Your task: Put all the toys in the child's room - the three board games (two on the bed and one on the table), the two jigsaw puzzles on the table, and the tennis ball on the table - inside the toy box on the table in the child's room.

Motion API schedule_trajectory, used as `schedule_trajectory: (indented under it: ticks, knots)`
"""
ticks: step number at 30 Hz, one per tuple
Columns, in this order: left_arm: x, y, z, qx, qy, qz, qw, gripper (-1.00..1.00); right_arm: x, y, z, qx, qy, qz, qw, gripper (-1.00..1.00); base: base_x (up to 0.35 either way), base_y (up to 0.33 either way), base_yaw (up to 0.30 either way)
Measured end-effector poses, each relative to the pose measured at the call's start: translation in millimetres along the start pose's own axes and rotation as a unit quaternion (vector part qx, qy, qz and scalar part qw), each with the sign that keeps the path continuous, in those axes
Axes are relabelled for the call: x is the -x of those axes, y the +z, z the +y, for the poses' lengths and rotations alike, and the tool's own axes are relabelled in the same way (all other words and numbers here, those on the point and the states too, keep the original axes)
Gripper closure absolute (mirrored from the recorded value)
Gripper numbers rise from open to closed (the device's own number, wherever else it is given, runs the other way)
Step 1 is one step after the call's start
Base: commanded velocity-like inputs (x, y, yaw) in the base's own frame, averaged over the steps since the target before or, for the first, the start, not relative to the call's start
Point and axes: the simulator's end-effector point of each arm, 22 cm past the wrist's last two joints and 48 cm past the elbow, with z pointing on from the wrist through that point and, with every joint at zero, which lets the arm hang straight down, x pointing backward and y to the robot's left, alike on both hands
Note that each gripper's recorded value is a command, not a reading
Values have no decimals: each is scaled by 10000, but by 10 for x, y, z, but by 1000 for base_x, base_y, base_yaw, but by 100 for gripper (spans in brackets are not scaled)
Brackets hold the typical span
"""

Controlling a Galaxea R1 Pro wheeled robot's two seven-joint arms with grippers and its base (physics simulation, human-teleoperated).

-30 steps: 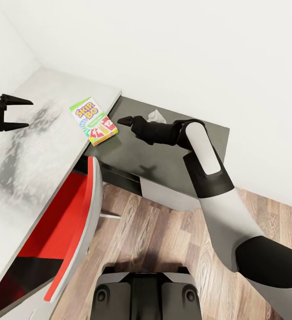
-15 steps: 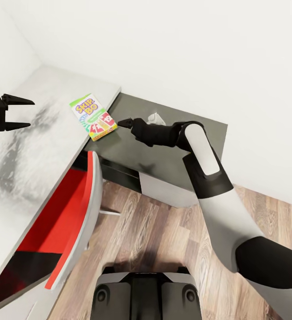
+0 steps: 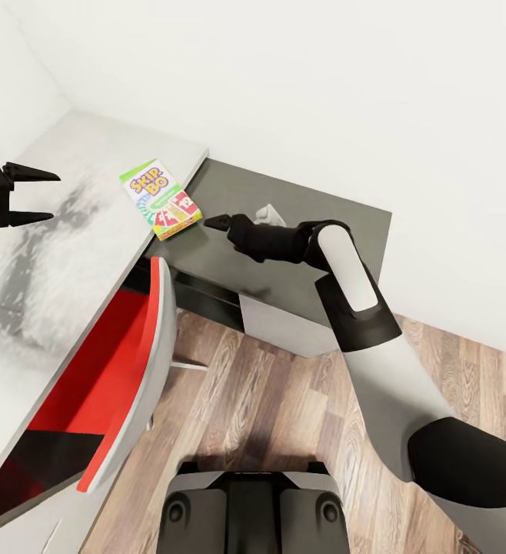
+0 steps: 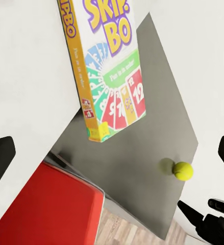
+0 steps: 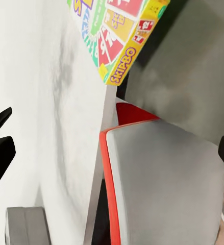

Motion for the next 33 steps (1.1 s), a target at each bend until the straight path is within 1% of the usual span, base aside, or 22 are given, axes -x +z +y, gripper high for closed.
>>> schedule_trajectory:
  ticks: [3,9,12,19,26,33]
  knots:
    - [0,-1,0,-2,-2,0,10000,-100,-1,0,-1,-2,-2,0,10000,-100,22,-15,70]
    - [-4,-1,3,0,-3,3,10000,-100,-5,1,-6,0,8,1,10000,-100,96,-101,220]
    - [-2,0,1,-2,-4,1,10000,-100,-7,0,-7,2,9,1,10000,-100,43,-48,120]
    - [-5,2,6,1,-6,5,10000,-100,-7,-1,-8,2,9,-1,10000,-100,11,-14,31]
    - [-8,-1,2,0,-4,7,10000,-100,-3,-4,-3,-5,-6,-8,10000,-100,1,-158,48]
    - [-23,-3,16,12,-14,17,10000,-100,7,-14,41,65,-23,-23,10000,-100,0,-38,45]
